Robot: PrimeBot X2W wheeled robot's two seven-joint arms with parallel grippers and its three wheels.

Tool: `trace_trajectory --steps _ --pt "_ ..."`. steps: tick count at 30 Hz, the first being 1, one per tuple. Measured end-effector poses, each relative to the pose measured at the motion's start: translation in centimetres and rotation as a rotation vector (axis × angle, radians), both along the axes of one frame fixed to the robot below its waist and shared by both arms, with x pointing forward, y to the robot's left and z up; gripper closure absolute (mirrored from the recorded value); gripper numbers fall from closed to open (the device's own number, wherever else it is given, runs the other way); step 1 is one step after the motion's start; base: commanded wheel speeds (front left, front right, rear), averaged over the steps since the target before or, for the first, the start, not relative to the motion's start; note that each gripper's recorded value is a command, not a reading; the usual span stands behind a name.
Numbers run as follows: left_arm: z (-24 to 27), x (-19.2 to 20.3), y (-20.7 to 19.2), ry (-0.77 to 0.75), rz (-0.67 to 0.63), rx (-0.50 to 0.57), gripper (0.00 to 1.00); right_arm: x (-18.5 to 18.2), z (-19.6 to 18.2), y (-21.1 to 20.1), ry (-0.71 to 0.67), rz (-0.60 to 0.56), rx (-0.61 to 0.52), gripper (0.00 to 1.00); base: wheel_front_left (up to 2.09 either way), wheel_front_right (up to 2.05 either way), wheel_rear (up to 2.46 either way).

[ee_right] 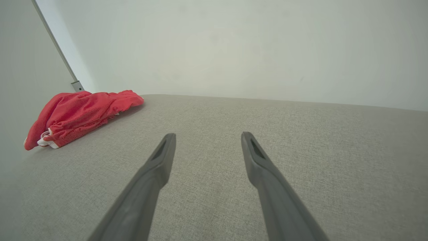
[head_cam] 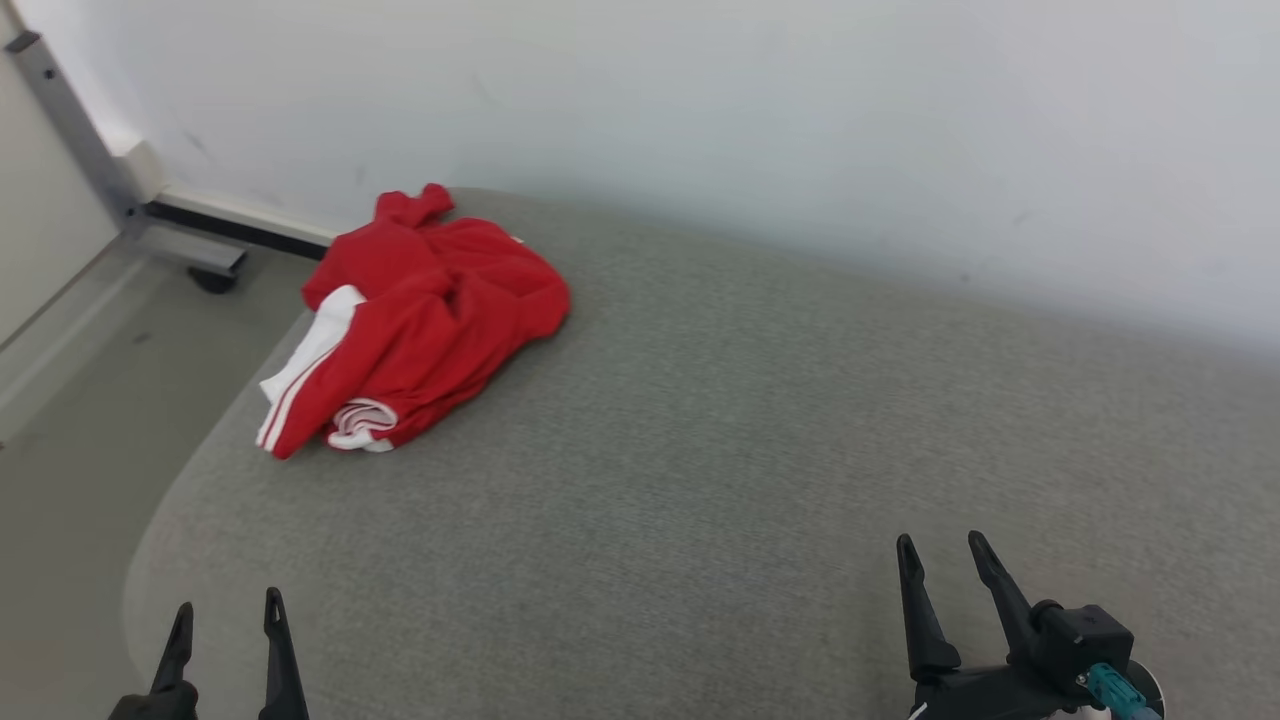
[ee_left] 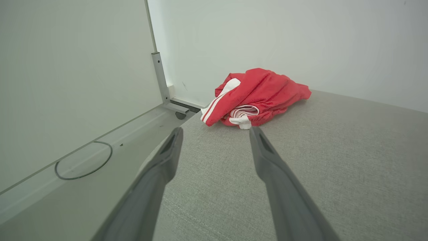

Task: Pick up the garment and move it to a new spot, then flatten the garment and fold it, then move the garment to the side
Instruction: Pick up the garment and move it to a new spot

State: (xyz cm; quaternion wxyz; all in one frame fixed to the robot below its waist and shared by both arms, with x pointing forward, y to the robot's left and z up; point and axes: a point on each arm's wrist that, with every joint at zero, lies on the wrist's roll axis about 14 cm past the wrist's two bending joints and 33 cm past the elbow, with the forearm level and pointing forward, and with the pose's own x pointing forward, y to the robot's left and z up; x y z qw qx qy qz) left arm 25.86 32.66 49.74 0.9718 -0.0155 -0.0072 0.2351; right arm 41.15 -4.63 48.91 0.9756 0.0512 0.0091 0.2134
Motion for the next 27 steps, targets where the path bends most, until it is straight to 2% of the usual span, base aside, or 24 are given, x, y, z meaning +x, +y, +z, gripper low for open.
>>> trace_trajectory --steps 14,27 --pt "-0.1 -6.0 3.5 0.003 0.179 -0.004 0.0 -0.1 -0.1 5.6 0.006 0.151 0.0 0.0 0.0 0.0 0.0" --pt "0.5 -5.6 4.5 -0.017 0.208 -0.007 0.0 0.1 -0.2 5.3 0.007 0.142 0.001 0.0 0.0 0.0 0.0"
